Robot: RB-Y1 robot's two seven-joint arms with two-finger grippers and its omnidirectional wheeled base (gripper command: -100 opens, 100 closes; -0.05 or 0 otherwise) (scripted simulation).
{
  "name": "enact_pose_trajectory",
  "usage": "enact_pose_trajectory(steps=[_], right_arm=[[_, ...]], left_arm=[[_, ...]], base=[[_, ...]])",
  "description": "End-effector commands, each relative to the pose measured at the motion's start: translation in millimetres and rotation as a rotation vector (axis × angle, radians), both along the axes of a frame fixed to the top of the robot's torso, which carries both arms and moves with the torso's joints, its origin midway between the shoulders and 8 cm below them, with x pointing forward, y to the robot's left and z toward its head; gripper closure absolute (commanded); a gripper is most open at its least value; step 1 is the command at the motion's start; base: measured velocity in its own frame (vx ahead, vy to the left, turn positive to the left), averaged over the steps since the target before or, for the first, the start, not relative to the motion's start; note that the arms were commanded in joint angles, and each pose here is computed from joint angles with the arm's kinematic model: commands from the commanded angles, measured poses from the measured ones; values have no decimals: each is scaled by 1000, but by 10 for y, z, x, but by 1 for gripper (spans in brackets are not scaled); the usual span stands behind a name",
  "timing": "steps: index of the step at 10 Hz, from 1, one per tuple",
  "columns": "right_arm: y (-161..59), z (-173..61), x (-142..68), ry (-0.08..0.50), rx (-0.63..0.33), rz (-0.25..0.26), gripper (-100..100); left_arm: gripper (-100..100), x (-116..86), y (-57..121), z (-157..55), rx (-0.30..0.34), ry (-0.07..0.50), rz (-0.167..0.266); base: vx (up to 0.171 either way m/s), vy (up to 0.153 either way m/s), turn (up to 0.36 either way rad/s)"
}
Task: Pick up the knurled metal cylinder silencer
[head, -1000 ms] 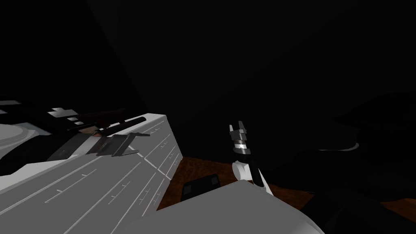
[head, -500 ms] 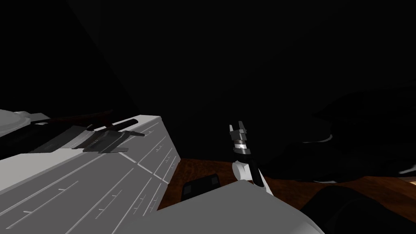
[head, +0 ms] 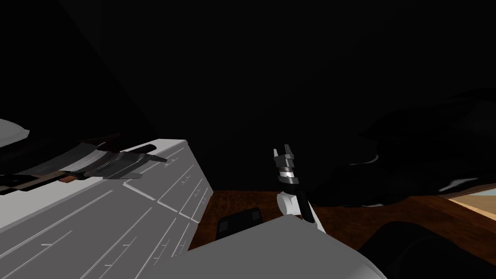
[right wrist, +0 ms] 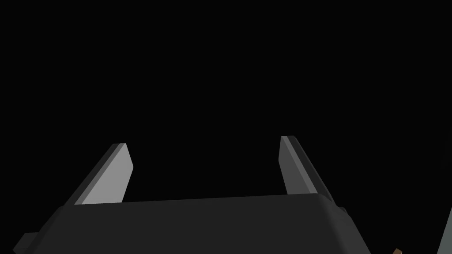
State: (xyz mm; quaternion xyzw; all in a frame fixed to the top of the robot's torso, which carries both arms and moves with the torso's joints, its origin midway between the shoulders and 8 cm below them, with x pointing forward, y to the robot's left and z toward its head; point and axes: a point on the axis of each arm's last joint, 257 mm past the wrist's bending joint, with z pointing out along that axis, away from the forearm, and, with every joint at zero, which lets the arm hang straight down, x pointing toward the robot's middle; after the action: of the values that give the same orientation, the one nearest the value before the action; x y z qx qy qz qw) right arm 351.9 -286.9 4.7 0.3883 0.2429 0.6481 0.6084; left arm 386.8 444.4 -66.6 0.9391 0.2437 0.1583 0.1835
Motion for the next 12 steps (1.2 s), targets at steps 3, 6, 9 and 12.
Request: enact_pose_trajectory(steps=[3, 6, 9, 12], right_arm=[[-1, -1, 0, 0, 0, 0, 0], [0, 0, 0, 0, 0, 0, 0], [-1, 0, 0, 0, 0, 0, 0], [-1, 0, 0, 0, 0, 0, 0]], left_arm=[[-100, -9, 228, 109, 126, 18, -51], [-100, 0, 380, 276, 249, 36, -95], [-100, -44, 637, 456, 409, 80, -156], [-100, -126, 854, 570, 532, 142, -205]], base=[[6, 31, -71], [14, 53, -139], [7, 95, -147], [5, 107, -115]])
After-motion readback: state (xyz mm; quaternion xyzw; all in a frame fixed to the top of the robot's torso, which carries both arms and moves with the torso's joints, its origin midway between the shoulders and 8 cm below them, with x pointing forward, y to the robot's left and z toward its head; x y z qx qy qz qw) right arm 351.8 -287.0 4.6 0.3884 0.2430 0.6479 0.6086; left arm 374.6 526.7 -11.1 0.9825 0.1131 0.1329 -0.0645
